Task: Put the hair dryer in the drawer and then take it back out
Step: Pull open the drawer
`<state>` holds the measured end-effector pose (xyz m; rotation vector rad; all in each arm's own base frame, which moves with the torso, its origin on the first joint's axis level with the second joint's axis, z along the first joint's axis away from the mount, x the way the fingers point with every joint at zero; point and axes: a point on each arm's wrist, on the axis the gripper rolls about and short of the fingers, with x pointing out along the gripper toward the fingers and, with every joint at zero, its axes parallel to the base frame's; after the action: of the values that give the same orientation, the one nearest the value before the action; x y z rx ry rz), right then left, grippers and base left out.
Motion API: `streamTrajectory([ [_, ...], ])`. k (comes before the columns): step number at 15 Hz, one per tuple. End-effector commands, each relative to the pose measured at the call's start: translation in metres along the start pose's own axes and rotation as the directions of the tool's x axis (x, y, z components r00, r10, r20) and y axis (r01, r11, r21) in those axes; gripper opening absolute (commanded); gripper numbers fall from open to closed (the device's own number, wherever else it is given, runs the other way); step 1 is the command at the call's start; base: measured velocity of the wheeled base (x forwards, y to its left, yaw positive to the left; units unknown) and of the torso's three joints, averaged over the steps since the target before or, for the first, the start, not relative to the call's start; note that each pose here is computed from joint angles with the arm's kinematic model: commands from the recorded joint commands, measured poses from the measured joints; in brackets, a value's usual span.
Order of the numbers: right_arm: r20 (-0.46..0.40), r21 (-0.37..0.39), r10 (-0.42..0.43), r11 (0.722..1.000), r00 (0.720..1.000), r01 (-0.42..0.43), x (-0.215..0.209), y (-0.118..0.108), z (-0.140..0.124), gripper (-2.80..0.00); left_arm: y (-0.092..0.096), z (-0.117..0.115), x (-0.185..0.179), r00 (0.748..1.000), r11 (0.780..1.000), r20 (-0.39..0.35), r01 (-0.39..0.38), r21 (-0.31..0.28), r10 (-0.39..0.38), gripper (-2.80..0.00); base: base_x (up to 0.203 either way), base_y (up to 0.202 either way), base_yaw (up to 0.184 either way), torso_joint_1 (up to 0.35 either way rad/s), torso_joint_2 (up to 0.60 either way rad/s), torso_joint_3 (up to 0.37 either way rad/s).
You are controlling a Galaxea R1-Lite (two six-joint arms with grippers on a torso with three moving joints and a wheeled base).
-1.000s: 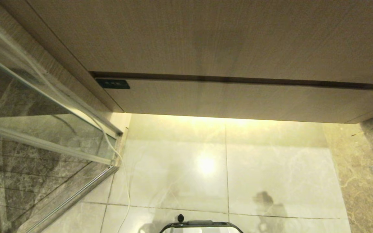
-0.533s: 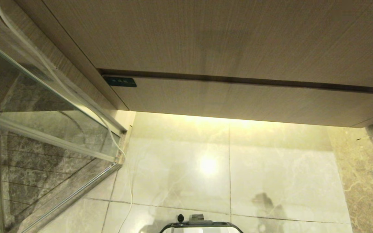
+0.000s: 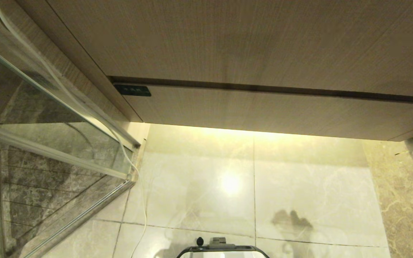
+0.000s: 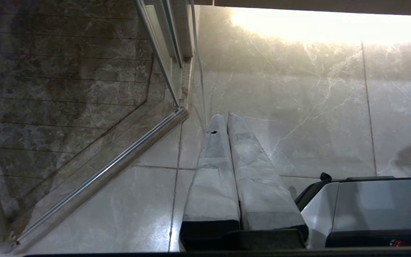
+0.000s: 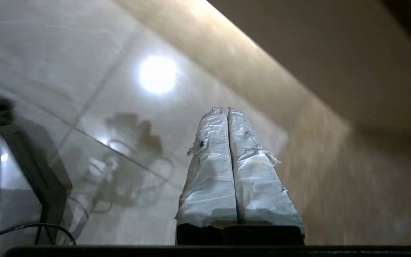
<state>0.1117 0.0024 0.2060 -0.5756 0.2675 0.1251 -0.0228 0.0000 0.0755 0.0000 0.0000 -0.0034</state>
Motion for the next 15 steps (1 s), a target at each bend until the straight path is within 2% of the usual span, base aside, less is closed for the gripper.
streamTrajectory([
  [1,0.104,-0.104,0.158,0.984,0.982,-0.147,0.006,0.002,0.012,-2.8,0.0,0.0,0.0,1.0,1.0,-0.002,0.0,0.0,0.0,-2.8,0.0,0.0,0.0,0.0,0.0,0.0],
  [2,0.118,-0.137,0.188,0.976,0.975,-0.171,0.009,0.002,0.014,0.0,0.0,0.0,0.0,1.0,1.0,0.0,0.001,0.0,-0.001,-2.8,0.0,0.0,0.0,0.0,0.0,0.0],
  [3,0.151,-0.211,0.287,0.944,0.946,-0.253,0.017,0.002,0.02,0.0,0.0,0.0,0.0,1.0,1.0,0.0,0.0,0.0,0.0,-2.8,0.0,0.0,0.0,0.0,0.0,0.0],
  [4,0.176,-0.282,0.405,0.894,0.897,-0.348,0.03,0.003,0.025,0.0,0.0,0.0,0.0,1.0,1.0,0.0,0.0,0.0,0.0,-2.8,0.0,0.0,0.0,0.0,0.0,0.0],
  [5,0.175,-0.377,0.49,0.835,0.854,-0.402,0.043,0.003,0.03,0.0,0.0,0.0,0.0,1.0,1.0,0.0,0.001,0.0,-0.001,-2.8,0.0,0.0,0.0,0.0,0.0,0.0],
  [6,0.153,-0.459,0.527,0.787,0.836,-0.412,0.051,0.001,0.035,0.0,0.0,0.0,0.0,1.0,1.0,0.0,0.001,0.0,-0.001,-2.8,0.0,0.0,0.0,0.0,0.0,0.0],
  [7,0.123,-0.479,0.551,0.761,0.825,-0.437,0.062,0.001,0.036,0.0,0.0,0.0,0.0,1.0,1.0,-0.002,0.001,0.0,-0.001,-2.8,0.0,0.0,0.0,0.0,0.0,0.0],
  [10,0.111,-0.554,0.555,0.723,0.824,-0.413,0.088,-0.007,0.051,0.0,0.0,0.0,0.0,1.0,1.0,-0.002,0.0,0.0,0.0,-2.8,0.0,0.0,0.0,0.0,0.0,0.0],
  [11,0.11,-0.561,0.554,0.72,0.825,-0.409,0.089,-0.007,0.051,0.0,0.0,0.0,0.0,1.0,1.0,-0.002,0.0,0.0,0.0,-2.8,0.0,0.0,0.0,0.0,0.0,0.0],
  [12,0.095,-0.596,0.534,0.707,0.84,-0.381,0.094,-0.009,0.054,0.0,0.0,0.0,0.0,1.0,1.0,0.0,0.001,0.0,-0.001,-2.8,0.0,0.0,0.0,0.0,0.0,0.0],
  [14,0.035,-0.705,0.5,0.626,0.865,-0.333,0.118,-0.012,0.056,0.0,0.0,0.0,0.0,1.0,1.0,0.0,0.001,0.0,-0.001,-2.8,0.0,0.0,0.0,0.0,0.0,0.0],
  [15,0.018,-0.716,0.491,0.615,0.871,-0.332,0.127,-0.012,0.057,0.0,0.0,0.0,0.0,1.0,1.0,0.0,0.001,0.0,-0.001,-2.8,0.0,0.0,0.0,0.0,0.0,0.0],
])
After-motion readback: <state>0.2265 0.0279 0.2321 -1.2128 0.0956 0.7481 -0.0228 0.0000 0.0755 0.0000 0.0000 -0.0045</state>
